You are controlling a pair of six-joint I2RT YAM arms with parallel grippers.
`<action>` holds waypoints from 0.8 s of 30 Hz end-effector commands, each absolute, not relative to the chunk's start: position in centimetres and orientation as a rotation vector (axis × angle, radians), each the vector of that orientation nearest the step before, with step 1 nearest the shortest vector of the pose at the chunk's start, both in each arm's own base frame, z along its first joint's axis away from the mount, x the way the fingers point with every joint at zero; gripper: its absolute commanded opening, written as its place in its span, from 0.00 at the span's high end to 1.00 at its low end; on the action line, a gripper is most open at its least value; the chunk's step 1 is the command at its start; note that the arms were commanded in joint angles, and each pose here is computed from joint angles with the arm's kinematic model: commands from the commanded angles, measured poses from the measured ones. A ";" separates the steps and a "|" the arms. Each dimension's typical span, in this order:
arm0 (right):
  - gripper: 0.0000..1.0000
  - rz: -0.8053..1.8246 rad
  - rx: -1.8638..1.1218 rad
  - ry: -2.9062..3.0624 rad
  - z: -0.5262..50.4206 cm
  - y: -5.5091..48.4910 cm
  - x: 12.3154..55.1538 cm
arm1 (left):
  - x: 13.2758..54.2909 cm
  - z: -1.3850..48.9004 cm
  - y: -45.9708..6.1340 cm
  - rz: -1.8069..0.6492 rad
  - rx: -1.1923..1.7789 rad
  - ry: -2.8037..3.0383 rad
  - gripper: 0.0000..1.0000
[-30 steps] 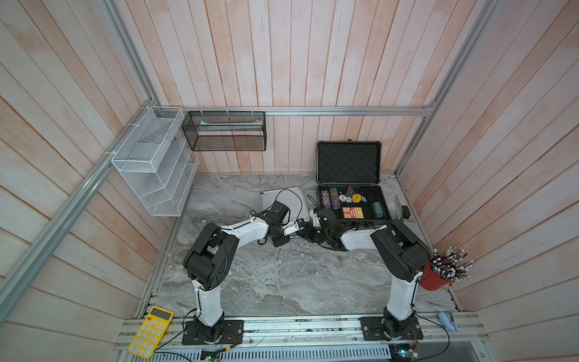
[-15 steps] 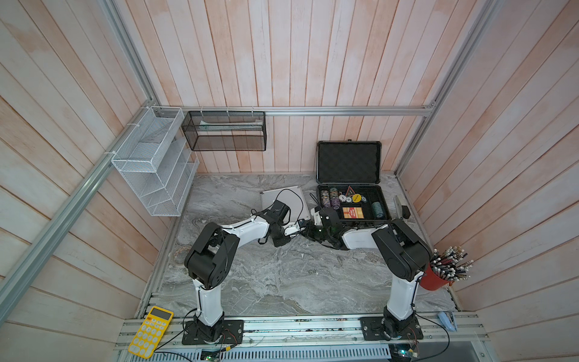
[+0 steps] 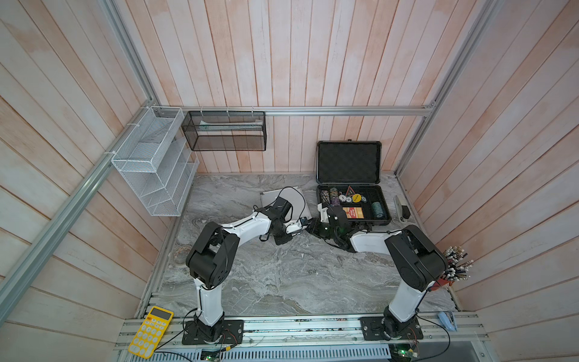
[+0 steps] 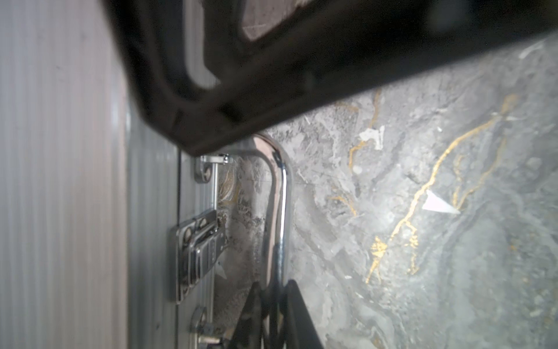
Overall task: Open the poker set cases
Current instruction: Pick up the poker set case from the center of the board.
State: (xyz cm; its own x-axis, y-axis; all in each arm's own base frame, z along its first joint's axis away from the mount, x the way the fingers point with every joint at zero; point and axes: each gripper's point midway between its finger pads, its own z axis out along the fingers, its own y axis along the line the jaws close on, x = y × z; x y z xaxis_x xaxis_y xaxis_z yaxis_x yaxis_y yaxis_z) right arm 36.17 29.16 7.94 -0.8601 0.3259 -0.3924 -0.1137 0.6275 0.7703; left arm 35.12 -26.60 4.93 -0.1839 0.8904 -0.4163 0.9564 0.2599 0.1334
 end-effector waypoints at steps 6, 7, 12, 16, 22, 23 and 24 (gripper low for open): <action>0.66 1.046 0.223 2.358 8.1 26.0 34.8 | 38.9 11.4 -29.9 -0.340 1.486 1.996 1.00; 0.66 1.036 0.230 2.359 8.2 25.8 34.6 | 38.8 11.6 -30.1 -0.371 1.476 1.997 1.00; 0.66 1.026 0.280 2.362 7.8 24.8 33.7 | 39.0 12.6 -30.4 -0.481 1.404 2.005 1.00; 0.66 1.072 0.300 2.372 7.1 25.1 33.2 | 38.9 12.9 -30.7 -0.539 1.383 2.002 1.00; 0.66 1.117 0.276 2.352 7.7 26.1 33.6 | 39.1 13.9 -30.9 -0.579 1.363 1.988 1.00; 0.66 1.127 0.271 2.351 7.7 26.3 33.6 | 39.2 14.1 -30.9 -0.589 1.355 1.986 1.00; 0.66 1.148 0.265 2.333 8.1 26.7 33.9 | 39.4 14.5 -31.0 -0.599 1.345 1.982 1.00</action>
State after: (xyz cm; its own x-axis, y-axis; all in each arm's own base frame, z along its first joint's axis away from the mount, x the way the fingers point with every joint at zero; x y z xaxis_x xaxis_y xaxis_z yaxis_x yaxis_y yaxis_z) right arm 33.14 25.50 7.07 -0.8489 0.3870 -0.3600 -0.0212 0.6556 0.7548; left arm 36.97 -28.75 9.07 -0.3255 0.7327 -0.5976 0.9249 0.3780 -0.0404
